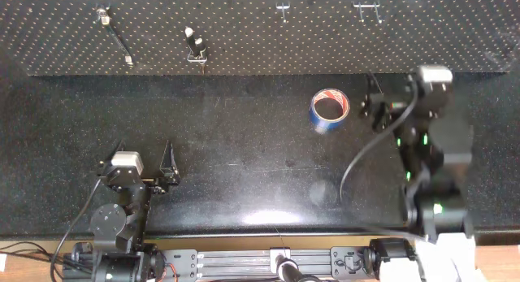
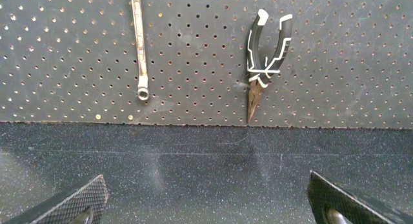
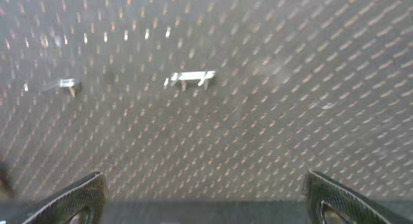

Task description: Place Tools Onto Pegboard

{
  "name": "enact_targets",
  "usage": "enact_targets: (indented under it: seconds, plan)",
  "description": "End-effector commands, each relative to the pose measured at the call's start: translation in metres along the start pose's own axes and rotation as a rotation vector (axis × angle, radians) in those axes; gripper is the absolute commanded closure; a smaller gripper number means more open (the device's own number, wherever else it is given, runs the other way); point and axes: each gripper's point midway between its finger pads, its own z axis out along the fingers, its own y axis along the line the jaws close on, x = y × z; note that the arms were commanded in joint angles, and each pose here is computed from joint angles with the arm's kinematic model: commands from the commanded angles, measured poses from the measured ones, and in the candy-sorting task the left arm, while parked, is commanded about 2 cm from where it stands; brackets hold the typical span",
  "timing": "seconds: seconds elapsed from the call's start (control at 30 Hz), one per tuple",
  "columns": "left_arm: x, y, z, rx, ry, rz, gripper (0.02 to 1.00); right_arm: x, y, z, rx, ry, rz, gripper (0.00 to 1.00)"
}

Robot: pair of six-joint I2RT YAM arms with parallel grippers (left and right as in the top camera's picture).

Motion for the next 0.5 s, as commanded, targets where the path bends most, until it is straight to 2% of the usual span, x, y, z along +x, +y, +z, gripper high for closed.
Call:
enact_targets:
  seconds: [0.03,0.2,0.3,0.37,0.5]
  plan:
    - [0.000,0.000,0.000,0.004,-0.005,0.009,0.023,0.009,0.025,0.018,-0.088,0.208,0.042,0.018]
    - [0.000,0.000,0.000,0.004,-0.005,0.009,0.023,0.038,0.056,0.025,-0.156,0.378,0.017,0.018]
    - [0.000,0.000,0.000,0.004,-0.005,0.009,0.023,0.076,0.085,0.024,-0.219,0.523,-0.020,0.018]
    - [0.000,0.000,0.000,0.004,-0.005,0.009,0.023,0.101,0.094,0.021,-0.206,0.624,-0.007,0.018]
    - [0.000,0.000,0.000,0.004,-0.005,0.009,0.023,0.135,0.093,0.025,-0.107,0.743,0.022,0.018]
